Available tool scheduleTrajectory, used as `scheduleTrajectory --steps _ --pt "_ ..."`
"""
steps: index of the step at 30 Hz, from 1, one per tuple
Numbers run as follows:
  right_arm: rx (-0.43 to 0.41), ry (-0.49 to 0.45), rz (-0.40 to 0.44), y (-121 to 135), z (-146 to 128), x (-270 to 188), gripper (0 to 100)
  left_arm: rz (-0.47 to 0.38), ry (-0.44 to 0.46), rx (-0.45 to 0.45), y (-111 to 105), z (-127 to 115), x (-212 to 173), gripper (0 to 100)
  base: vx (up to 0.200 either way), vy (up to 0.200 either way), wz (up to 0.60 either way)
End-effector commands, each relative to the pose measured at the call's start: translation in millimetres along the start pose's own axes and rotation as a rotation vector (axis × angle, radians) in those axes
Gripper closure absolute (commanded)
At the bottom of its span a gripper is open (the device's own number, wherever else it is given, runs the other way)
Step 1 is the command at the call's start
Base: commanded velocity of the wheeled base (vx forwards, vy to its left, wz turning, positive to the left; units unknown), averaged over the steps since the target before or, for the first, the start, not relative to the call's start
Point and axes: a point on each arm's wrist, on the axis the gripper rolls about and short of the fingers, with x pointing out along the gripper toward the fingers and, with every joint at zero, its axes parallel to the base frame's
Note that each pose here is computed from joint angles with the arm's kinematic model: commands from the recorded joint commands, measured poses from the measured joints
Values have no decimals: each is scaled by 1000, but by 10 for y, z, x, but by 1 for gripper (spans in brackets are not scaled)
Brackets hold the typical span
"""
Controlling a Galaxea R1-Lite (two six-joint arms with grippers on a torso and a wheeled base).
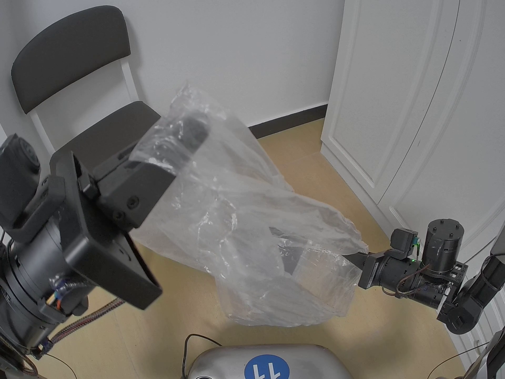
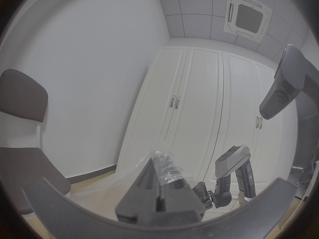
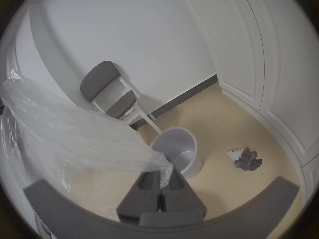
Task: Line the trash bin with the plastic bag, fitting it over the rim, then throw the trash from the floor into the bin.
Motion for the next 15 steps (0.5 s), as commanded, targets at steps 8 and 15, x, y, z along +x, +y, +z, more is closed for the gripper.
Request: scheduleTrajectory --steps 8,15 --pt "-68 -49 -44 77 148 -134 100 57 62 35 131 -127 30 100 0 0 0" --pt "-90 -104 -139 418 501 -370 100 65 102 43 148 -223 61 100 0 0 0"
